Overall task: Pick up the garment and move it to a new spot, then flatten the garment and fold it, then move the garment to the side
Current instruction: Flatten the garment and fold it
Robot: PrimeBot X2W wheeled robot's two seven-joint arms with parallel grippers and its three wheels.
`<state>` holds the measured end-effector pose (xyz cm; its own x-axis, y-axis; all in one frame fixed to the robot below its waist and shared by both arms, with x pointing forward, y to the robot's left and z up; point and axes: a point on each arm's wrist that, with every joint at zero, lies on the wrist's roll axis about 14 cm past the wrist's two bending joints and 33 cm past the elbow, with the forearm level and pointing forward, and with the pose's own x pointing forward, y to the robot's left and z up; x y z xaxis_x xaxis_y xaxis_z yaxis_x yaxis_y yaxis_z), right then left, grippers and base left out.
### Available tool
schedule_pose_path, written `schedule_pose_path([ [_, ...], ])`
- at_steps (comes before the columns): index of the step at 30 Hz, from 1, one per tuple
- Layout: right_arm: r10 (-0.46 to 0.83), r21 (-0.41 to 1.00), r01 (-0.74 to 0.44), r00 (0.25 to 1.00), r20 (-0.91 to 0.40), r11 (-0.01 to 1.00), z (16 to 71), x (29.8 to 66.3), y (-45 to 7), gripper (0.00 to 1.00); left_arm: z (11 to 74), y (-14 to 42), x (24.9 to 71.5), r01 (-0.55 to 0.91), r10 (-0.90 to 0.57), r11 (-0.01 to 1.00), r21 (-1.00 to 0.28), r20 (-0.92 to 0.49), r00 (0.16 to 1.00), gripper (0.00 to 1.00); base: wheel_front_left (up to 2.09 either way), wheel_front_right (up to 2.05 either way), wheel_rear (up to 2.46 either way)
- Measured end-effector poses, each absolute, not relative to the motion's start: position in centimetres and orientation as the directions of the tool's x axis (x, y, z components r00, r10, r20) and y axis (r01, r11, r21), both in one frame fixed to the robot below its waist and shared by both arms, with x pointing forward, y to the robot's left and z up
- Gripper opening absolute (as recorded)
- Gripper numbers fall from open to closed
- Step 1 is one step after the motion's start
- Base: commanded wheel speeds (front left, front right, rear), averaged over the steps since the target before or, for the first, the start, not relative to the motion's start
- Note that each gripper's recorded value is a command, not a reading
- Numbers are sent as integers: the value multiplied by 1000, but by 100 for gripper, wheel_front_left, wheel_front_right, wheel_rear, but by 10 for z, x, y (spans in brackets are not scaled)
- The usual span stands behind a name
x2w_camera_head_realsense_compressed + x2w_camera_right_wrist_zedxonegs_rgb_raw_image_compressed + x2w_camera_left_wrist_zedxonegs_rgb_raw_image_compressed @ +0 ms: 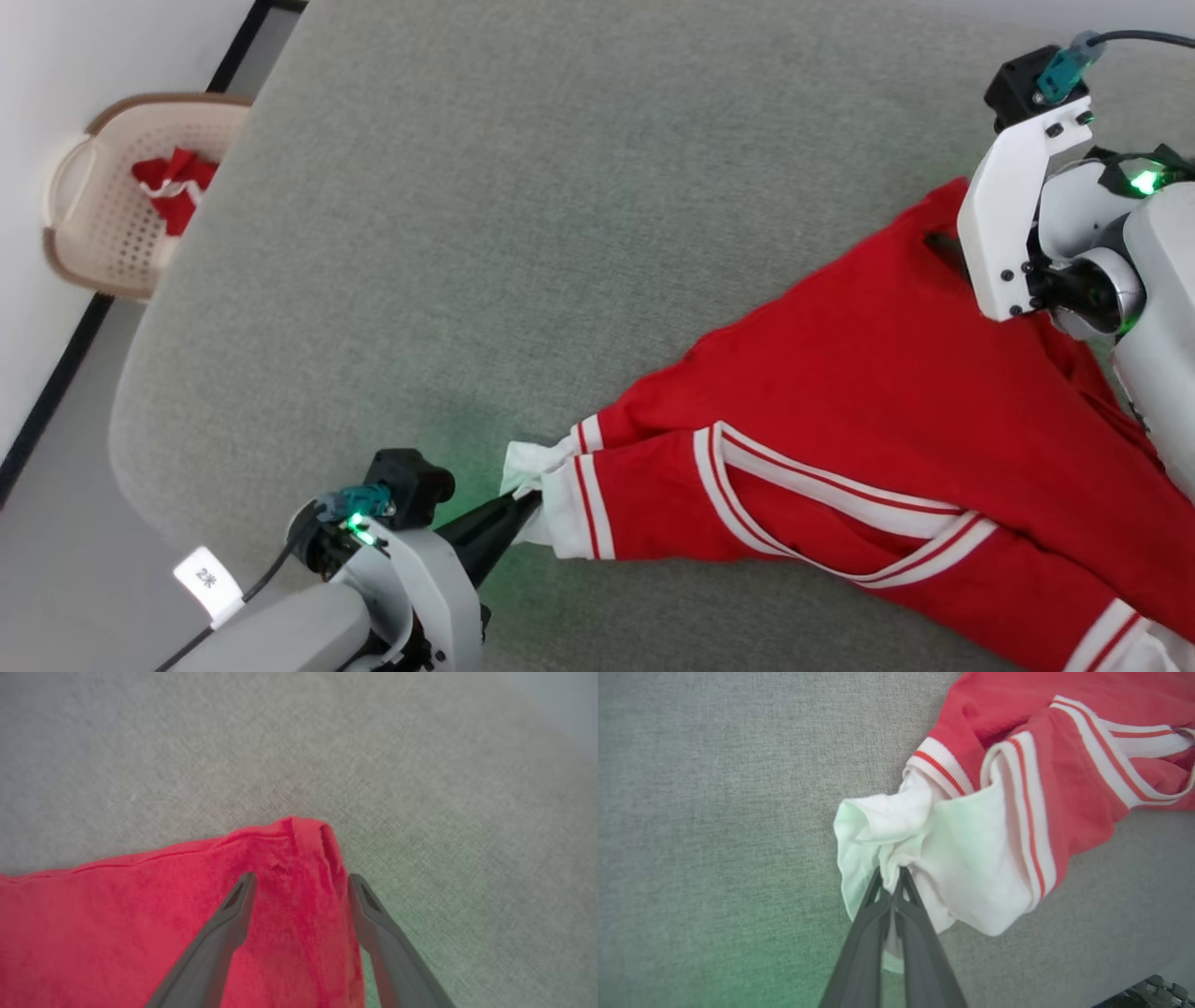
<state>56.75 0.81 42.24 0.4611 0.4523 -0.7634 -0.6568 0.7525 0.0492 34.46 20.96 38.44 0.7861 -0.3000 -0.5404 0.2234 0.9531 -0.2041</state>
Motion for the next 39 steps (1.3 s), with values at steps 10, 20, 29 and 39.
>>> schedule_pose_path([
  [10,362,55,-662,336,-870,748,395,568,11,0,375,217,343,193,-280,958,-211,-557,781,0,0,0,0],
  [20,422,17,-638,489,-763,770,438,590,0,0,407,250,381,195,-231,973,-124,-529,817,0,0,0,0],
  [29,453,-45,-572,692,-562,819,525,612,-36,0,508,271,448,273,-223,960,64,-418,881,0,0,0,0],
  [39,434,-118,-489,843,-317,864,625,604,-80,0,642,256,501,301,-256,934,194,-225,940,0,0,0,0],
])
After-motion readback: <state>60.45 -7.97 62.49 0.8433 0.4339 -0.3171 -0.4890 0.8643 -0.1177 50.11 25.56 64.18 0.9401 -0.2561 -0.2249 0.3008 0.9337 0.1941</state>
